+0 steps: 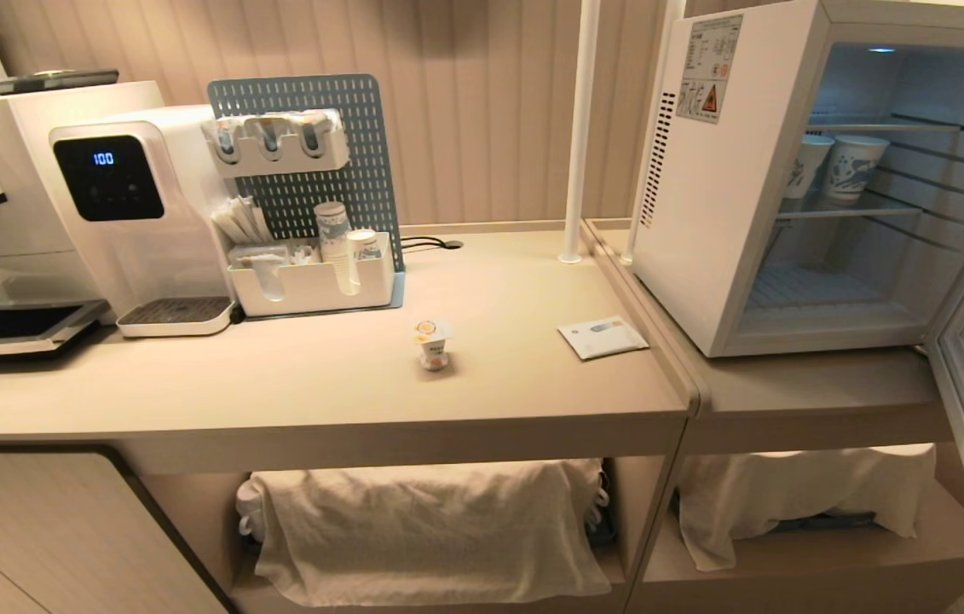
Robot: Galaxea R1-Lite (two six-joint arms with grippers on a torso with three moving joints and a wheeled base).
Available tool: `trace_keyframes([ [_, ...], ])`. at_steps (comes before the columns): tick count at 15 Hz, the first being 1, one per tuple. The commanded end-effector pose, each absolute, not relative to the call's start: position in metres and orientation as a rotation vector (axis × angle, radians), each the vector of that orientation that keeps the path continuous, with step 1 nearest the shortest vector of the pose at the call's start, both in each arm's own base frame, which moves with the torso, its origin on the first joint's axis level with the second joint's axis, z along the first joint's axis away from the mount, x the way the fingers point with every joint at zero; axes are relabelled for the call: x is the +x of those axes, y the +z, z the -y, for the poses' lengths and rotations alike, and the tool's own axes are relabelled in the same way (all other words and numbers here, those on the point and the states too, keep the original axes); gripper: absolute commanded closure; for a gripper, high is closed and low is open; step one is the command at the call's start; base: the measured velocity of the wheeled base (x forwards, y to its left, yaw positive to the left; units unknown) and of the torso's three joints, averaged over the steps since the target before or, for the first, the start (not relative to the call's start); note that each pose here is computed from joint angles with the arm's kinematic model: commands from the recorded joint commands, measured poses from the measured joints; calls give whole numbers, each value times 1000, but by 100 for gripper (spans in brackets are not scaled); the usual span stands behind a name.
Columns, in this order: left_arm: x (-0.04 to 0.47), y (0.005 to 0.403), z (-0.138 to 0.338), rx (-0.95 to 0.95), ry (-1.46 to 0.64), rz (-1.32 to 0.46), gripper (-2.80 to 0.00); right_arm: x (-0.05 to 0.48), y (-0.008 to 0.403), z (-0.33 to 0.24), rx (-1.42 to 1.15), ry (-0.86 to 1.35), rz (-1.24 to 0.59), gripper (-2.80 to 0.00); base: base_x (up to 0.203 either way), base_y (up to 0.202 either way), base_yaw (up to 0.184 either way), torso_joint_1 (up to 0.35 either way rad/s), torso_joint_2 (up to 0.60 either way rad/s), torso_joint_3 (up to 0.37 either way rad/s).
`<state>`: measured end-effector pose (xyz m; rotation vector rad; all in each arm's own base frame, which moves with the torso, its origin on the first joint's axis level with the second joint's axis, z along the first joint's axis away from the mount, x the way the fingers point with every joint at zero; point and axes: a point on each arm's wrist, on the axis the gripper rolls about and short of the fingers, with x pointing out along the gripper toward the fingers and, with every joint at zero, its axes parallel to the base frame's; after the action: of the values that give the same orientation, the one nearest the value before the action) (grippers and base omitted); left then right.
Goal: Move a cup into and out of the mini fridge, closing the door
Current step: Open the freezer door
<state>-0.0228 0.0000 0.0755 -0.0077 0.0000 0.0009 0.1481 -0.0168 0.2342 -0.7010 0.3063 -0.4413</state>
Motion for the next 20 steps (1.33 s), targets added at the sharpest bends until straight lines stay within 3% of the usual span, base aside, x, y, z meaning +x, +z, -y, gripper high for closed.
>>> trace_keyframes([
  [1, -23, 75, 0, -8, 2, 0, 0, 146, 238, 17, -701, -451, -287, 0, 0, 0, 0, 0, 0, 0],
  [20, -23, 75, 0, -8, 2, 0, 0, 135, 241, 27, -723, -592, -358, 0, 0, 0, 0, 0, 0, 0],
])
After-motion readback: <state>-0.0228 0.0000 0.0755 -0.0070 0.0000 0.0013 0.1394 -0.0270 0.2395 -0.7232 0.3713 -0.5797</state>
